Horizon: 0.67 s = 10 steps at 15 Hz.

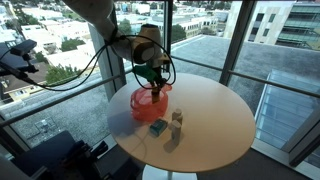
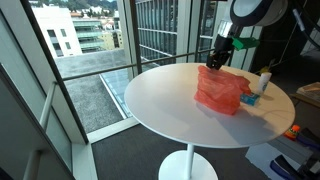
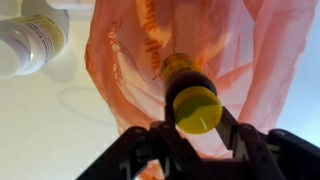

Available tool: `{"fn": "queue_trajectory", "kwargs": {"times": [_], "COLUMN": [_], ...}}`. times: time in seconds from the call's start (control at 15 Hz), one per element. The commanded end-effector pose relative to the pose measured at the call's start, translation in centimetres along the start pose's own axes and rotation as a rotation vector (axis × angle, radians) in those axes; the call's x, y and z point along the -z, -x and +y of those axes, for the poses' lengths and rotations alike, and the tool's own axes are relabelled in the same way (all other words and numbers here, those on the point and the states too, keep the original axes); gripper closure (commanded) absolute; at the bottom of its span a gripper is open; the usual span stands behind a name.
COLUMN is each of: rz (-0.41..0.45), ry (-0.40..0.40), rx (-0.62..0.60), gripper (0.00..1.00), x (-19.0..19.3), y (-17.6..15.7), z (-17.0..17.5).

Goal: Remove the bottle with a yellow label from the plastic bag and put it on the table.

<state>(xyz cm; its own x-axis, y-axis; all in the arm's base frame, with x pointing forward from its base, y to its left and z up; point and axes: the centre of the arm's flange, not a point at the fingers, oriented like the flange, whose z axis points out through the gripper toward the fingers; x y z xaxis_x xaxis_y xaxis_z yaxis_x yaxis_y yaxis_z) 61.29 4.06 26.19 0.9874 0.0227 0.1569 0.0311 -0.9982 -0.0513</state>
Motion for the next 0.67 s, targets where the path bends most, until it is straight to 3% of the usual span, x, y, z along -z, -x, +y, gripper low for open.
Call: {"fn": "queue_trajectory", "kwargs": {"times": [0.0,0.6], "rz": [0.006,0.032], "ry": [-0.012,-0.014], "rx": [0.007,-0.056], "gripper": [0.8,0.8], "x": [3.7,11.3], "y": [-1.0,-1.6], "z": [0.5,4.8]}}
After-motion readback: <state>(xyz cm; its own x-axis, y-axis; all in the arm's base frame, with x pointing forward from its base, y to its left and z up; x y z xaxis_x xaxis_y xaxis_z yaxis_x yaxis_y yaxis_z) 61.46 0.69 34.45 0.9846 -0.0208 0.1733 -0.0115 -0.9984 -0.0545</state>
